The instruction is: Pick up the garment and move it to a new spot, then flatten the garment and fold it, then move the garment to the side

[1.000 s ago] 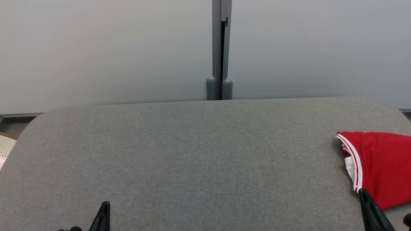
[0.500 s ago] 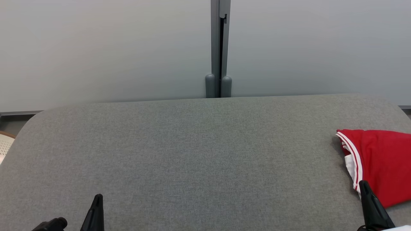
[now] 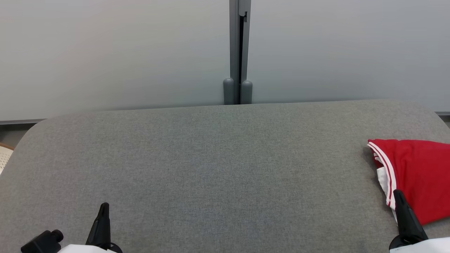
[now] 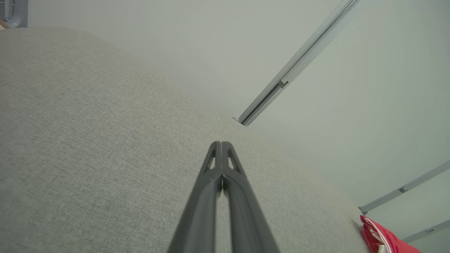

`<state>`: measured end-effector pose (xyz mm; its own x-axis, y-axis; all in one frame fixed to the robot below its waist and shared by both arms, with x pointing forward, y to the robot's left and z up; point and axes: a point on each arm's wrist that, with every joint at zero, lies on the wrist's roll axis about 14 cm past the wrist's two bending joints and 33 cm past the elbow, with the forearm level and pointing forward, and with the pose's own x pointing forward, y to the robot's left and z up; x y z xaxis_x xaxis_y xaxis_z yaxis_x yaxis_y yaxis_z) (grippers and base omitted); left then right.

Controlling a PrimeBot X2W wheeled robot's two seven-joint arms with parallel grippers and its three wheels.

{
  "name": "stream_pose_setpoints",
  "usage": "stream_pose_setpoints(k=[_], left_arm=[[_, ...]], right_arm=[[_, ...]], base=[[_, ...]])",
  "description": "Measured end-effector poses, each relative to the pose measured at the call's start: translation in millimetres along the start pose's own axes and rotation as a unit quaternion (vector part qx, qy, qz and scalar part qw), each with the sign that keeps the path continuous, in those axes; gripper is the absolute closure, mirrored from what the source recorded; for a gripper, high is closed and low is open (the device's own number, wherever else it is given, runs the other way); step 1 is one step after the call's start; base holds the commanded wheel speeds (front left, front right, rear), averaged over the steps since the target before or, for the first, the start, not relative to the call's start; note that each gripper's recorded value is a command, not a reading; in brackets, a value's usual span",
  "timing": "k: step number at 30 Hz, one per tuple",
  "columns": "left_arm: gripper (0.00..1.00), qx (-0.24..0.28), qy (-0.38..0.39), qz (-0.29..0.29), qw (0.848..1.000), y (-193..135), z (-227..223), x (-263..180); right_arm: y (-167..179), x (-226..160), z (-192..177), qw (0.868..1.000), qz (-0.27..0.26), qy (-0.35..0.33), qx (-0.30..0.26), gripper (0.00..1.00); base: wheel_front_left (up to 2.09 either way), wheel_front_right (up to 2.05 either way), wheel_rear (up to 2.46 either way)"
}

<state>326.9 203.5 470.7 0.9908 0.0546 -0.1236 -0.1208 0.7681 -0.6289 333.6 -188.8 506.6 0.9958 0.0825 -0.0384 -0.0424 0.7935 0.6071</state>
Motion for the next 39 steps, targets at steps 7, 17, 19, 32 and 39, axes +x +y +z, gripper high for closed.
stream_pose_setpoints(k=[7,17,19,32,39], left_arm=[[1.00,-0.047,0.002,-0.001,0.999,-1,3,6],[1.00,-0.110,0.003,-0.003,0.994,-4,6,13],[1.00,-0.122,0.005,-0.003,0.992,-5,5,14],[1.00,-0.191,0.004,-0.012,0.981,-10,11,24],[1.00,-0.226,0.004,-0.017,0.974,-12,13,28]], right_arm=[[0,6,1,0.999,-0.001,-0.004,0.050,1.00],[-2,13,3,0.993,-0.003,-0.009,0.114,1.00],[-3,15,3,0.992,-0.004,-0.011,0.127,1.00],[-4,23,5,0.980,-0.004,-0.018,0.199,1.00],[-4,28,6,0.972,-0.003,-0.021,0.235,1.00]], base=[[0.00,0.00,0.00],[0.00,0.00,0.00],[0.00,0.00,0.00],[0.00,0.00,0.00],[0.00,0.00,0.00]])
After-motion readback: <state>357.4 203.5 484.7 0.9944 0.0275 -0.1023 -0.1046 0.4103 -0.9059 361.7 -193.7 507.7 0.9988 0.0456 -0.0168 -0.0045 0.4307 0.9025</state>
